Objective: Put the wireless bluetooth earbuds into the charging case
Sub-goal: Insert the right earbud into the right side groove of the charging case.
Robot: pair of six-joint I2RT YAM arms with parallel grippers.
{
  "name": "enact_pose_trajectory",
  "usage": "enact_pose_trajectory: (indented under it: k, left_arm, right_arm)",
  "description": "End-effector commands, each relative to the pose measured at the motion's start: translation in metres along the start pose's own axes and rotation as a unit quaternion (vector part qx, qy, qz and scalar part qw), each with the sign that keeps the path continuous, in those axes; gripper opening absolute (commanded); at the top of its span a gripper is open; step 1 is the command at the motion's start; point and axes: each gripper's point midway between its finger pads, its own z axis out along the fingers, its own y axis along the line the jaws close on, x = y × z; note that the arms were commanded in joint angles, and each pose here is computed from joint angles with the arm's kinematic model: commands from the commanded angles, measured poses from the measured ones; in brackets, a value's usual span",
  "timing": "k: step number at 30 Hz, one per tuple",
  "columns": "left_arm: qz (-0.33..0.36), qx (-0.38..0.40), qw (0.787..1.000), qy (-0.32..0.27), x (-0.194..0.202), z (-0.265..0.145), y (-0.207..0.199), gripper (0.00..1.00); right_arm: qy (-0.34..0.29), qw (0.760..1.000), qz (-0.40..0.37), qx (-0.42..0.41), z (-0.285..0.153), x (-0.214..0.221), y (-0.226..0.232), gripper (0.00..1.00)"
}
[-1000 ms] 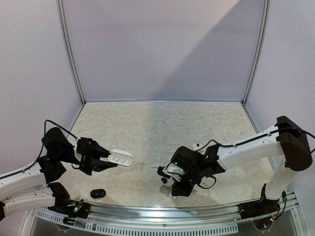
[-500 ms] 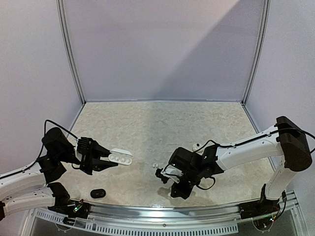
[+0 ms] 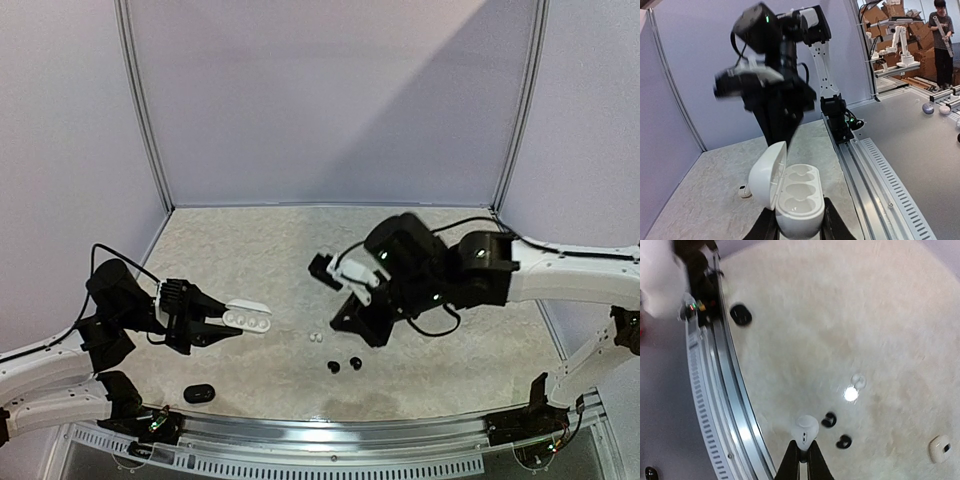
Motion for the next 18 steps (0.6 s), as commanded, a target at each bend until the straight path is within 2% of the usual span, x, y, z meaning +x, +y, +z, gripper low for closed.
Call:
enact_pose_trajectory:
  k: [1,9,14,18]
  left_arm:
    - [-0.005,-0.009,1.000,0.005,-0.003,0.005,0.004,0.00]
    - [-0.014,-0.019,1.000,0.005,-0.006,0.006,0.007,0.00]
    - [-0.010,-0.019,1.000,0.006,-0.007,0.005,0.007,0.00]
    - [-0.011,-0.021,1.000,0.006,-0.008,0.005,0.007,0.00]
  right_arm:
    - [-0.095,0.994,-0.048,0.020,-0.064,-0.066,0.005,0.00]
    - [-0.162,0.978,-0.108,-0.070,-0.095,-0.124,0.048,0.00]
    - [-0.156,0.968,-0.189,-0.049,-0.089,-0.131,0.072,0.00]
    - [-0.126,0.966,-0.225,-0.020,-0.079,-0.126,0.077,0.00]
